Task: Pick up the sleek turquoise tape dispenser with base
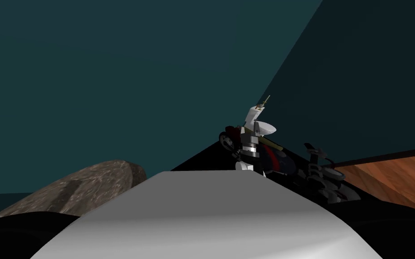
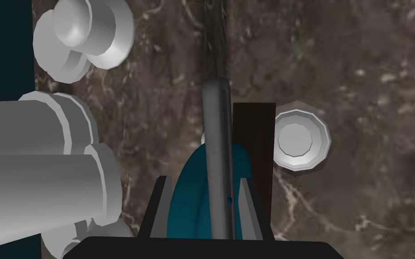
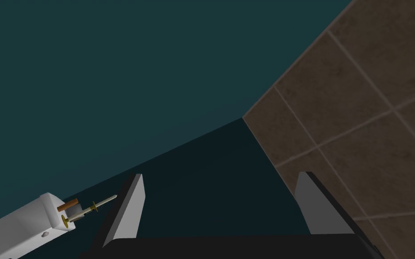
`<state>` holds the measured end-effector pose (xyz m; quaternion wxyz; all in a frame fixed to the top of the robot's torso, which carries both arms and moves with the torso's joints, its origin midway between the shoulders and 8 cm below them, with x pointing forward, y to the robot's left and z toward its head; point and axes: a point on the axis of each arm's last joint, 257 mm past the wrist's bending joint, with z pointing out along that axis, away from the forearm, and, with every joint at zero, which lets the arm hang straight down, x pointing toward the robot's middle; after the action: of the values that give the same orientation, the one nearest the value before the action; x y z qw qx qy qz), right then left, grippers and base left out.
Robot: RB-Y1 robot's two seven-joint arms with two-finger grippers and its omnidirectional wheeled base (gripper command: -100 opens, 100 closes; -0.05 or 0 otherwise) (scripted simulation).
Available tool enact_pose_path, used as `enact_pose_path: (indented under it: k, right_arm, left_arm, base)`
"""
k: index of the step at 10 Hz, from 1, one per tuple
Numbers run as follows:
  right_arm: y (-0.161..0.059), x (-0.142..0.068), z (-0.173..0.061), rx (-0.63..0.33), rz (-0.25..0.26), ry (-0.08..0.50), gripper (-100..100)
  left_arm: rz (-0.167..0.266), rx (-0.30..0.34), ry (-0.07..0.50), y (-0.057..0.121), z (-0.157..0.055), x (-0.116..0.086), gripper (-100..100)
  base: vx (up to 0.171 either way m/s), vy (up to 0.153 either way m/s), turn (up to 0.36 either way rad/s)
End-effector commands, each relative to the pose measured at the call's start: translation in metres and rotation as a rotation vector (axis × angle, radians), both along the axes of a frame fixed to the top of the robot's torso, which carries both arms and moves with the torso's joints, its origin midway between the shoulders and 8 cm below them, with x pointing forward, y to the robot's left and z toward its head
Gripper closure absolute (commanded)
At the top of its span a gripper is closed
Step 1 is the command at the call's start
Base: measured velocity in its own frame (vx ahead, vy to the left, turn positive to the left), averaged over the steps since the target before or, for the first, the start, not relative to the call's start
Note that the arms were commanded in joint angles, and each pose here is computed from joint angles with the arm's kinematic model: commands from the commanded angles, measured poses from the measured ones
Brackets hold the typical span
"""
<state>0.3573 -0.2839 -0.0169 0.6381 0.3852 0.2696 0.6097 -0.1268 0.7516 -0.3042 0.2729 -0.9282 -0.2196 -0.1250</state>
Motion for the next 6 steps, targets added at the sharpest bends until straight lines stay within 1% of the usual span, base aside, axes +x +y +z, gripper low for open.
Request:
enact_pose_path:
  k: [1,4,5,6]
  right_arm:
    - [0.0000,0.0000,0.0000,0.000,0.000,0.000,0]
    - [0.0000,0.0000,0.0000,0.000,0.000,0.000,0]
    - [0.0000,0.0000,0.0000,0.000,0.000,0.000,0]
    - [0.0000,0.0000,0.0000,0.000,0.000,0.000,0]
  left_arm:
    - [0.016,0.000,-0.003,0.0019,0.0020,0.0036,100]
    - [0.036,0.001,-0.005,0.0047,0.0053,0.0101,100]
    - [0.028,0.001,-0.002,0.0041,0.0044,0.0083,100]
    - [0.030,0.001,-0.003,0.0042,0.0044,0.0088,0]
  base:
    - [-0.057,-0.035,-0.047]
    - [-0.082,-0.034,-0.069]
    - [-0.035,-0.019,-0.017]
    - [-0.006,-0.003,0.004]
